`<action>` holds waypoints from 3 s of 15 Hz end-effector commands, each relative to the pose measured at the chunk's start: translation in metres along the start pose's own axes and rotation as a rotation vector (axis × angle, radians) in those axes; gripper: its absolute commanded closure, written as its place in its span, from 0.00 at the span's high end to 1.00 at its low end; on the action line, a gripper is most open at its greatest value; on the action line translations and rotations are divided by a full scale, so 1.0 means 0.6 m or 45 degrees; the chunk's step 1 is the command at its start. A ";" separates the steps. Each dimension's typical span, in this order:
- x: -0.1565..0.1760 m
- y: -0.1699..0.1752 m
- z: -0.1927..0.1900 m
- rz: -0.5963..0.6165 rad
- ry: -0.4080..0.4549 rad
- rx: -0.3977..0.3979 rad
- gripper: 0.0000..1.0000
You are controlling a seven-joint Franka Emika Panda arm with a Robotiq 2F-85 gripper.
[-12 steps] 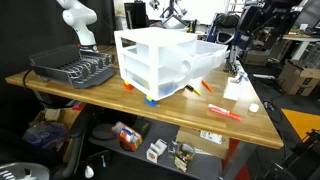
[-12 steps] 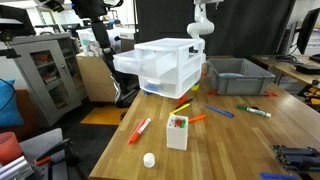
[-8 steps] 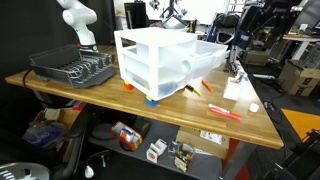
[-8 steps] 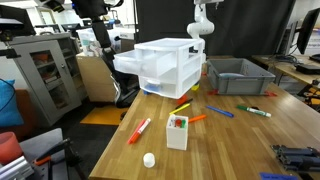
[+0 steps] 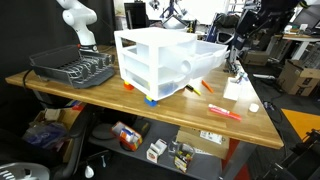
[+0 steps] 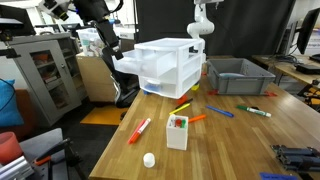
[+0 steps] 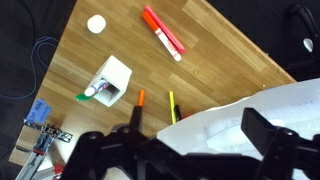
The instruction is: Close the first top drawer
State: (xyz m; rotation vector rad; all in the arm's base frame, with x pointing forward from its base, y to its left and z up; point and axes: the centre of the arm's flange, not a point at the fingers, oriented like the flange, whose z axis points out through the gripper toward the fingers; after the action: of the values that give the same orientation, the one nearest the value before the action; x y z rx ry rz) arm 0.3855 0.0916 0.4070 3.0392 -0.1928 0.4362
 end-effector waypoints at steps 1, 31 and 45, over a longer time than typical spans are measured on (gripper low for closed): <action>-0.015 -0.008 0.015 -0.093 0.102 -0.005 1.00; 0.003 -0.062 0.086 -0.320 0.096 0.334 0.00; 0.040 -0.092 0.109 -0.225 0.270 0.418 0.00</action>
State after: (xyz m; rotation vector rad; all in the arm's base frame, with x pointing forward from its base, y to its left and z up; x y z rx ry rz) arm 0.4208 0.1392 0.3548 3.2448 0.1647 0.7828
